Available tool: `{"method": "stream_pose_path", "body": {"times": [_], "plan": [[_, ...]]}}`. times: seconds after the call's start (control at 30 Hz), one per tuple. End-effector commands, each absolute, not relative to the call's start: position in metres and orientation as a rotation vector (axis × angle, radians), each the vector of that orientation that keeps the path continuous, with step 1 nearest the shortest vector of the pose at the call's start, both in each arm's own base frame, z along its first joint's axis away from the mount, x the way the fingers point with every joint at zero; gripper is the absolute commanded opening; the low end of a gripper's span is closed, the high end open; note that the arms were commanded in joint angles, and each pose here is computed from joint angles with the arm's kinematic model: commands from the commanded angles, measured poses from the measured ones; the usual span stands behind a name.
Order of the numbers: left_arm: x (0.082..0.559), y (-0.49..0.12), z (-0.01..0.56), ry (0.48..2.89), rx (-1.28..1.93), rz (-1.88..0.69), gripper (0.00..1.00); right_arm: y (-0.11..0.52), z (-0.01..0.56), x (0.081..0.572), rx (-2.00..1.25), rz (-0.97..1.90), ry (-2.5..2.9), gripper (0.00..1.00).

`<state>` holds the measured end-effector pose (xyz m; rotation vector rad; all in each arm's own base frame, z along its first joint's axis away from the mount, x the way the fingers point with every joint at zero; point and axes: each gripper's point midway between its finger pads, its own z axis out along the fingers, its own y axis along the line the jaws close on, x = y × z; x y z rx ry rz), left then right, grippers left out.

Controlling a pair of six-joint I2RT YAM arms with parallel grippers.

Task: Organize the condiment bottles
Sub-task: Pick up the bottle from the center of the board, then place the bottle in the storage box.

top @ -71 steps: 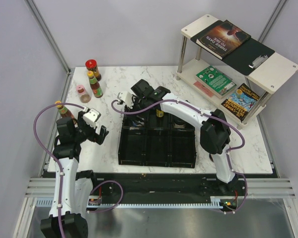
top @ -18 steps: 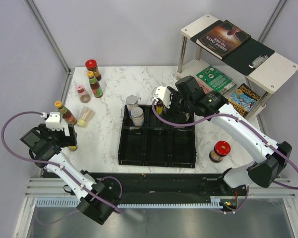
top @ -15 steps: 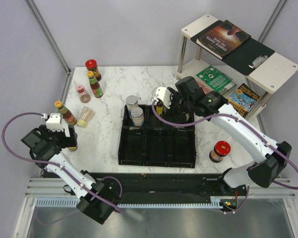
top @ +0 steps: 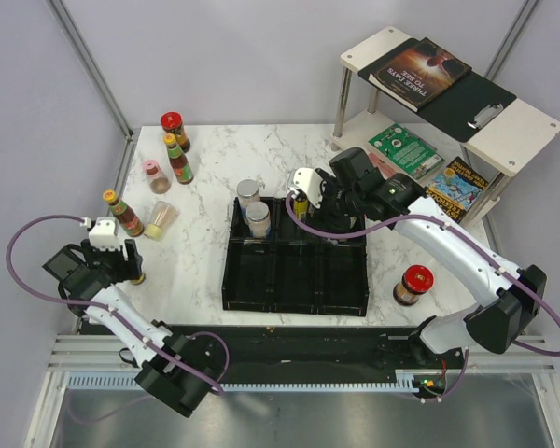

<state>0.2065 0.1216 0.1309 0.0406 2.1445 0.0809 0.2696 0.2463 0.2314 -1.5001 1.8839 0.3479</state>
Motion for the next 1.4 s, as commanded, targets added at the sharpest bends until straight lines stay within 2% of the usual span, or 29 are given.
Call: {"method": "stream_pose_path", "body": {"times": [0.0, 0.03, 0.2, 0.37, 0.4, 0.43, 0.5, 0.53, 0.83, 1.1, 1.37], "plan": [[0.21, 0.13, 0.135, 2.116, 0.078, 0.125, 0.73, 0.248, 0.24, 0.268, -1.468, 0.373, 1.85, 0.98], [0.211, 0.13, 0.136, 2.112, 0.081, 0.131, 0.68, 0.249, 0.24, 0.268, -1.468, 0.375, 1.849, 0.98], [0.21, 0.129, 0.142, 2.093, 0.093, 0.154, 0.62, 0.249, 0.239, 0.269, -1.467, 0.375, 1.85, 0.98], [0.212, 0.13, 0.144, 2.086, 0.096, 0.157, 0.47, 0.248, 0.241, 0.269, -1.462, 0.369, 1.849, 0.98], [0.212, 0.131, 0.141, 2.094, 0.091, 0.144, 0.42, 0.247, 0.241, 0.27, -1.46, 0.364, 1.848, 0.98], [0.212, 0.131, 0.141, 2.098, 0.091, 0.143, 0.28, 0.247, 0.242, 0.27, -1.46, 0.362, 1.843, 0.98], [0.213, 0.132, 0.139, 2.106, 0.086, 0.128, 0.16, 0.244, 0.246, 0.271, -1.453, 0.346, 1.837, 0.98], [0.214, 0.132, 0.139, 2.104, 0.087, 0.128, 0.02, 0.244, 0.247, 0.271, -1.45, 0.342, 1.834, 0.98], [0.218, 0.101, 0.158, 2.0, 0.241, 0.035, 0.02, 0.228, 0.284, 0.303, -1.244, 0.331, 1.853, 0.98], [0.223, 0.064, 0.208, 1.875, 0.431, -0.037, 0.02, 0.175, 0.321, 0.346, -0.895, 0.255, 1.885, 0.98], [0.258, 0.003, 0.235, 1.864, 0.636, -0.192, 0.02, 0.131, 0.318, 0.339, -0.763, 0.194, 1.913, 0.98]]}}
